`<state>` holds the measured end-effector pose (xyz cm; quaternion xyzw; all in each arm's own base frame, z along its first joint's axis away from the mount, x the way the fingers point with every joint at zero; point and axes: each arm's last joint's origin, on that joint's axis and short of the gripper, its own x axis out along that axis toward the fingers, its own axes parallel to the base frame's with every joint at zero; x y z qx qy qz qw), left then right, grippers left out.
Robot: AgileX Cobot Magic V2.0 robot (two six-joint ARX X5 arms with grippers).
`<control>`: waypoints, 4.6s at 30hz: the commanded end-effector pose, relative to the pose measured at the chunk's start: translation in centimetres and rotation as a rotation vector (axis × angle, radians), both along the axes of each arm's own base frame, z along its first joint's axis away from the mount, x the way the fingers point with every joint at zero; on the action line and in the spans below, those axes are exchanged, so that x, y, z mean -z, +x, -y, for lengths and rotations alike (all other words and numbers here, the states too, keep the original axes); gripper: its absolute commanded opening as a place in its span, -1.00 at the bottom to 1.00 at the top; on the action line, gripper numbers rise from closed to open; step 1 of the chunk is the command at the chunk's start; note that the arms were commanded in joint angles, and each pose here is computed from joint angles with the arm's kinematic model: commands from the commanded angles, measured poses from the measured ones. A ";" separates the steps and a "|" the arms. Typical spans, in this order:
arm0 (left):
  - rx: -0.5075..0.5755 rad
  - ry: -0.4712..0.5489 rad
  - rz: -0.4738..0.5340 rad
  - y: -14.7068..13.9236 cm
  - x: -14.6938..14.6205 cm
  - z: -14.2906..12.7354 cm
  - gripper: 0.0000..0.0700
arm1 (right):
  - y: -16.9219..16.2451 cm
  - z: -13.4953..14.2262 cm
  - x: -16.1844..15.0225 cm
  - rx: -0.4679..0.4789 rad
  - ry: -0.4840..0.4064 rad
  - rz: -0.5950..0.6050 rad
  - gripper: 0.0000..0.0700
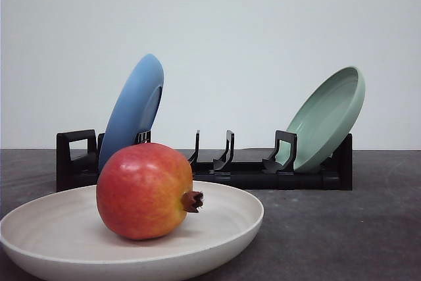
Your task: Place pomegranate in white plate
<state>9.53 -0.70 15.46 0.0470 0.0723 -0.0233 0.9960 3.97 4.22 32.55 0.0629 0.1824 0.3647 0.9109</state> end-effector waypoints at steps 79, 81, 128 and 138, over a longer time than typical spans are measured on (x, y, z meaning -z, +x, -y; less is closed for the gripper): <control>-0.112 -0.099 -0.030 0.0 0.5 -0.8 -1.00 | 5.6 4.2 17.6 0.714 -0.286 0.249 -1.00; -0.112 -0.099 -0.030 0.0 0.5 -0.8 -1.00 | 5.6 4.2 17.6 0.719 -0.276 0.245 -1.00; -0.112 -0.099 -0.030 0.0 0.5 -0.8 -1.00 | 5.6 4.2 17.3 0.722 -0.267 0.267 -1.00; -0.112 -0.099 -0.030 0.0 0.5 -0.8 -1.00 | 5.6 4.2 17.4 0.722 -0.268 0.267 -1.00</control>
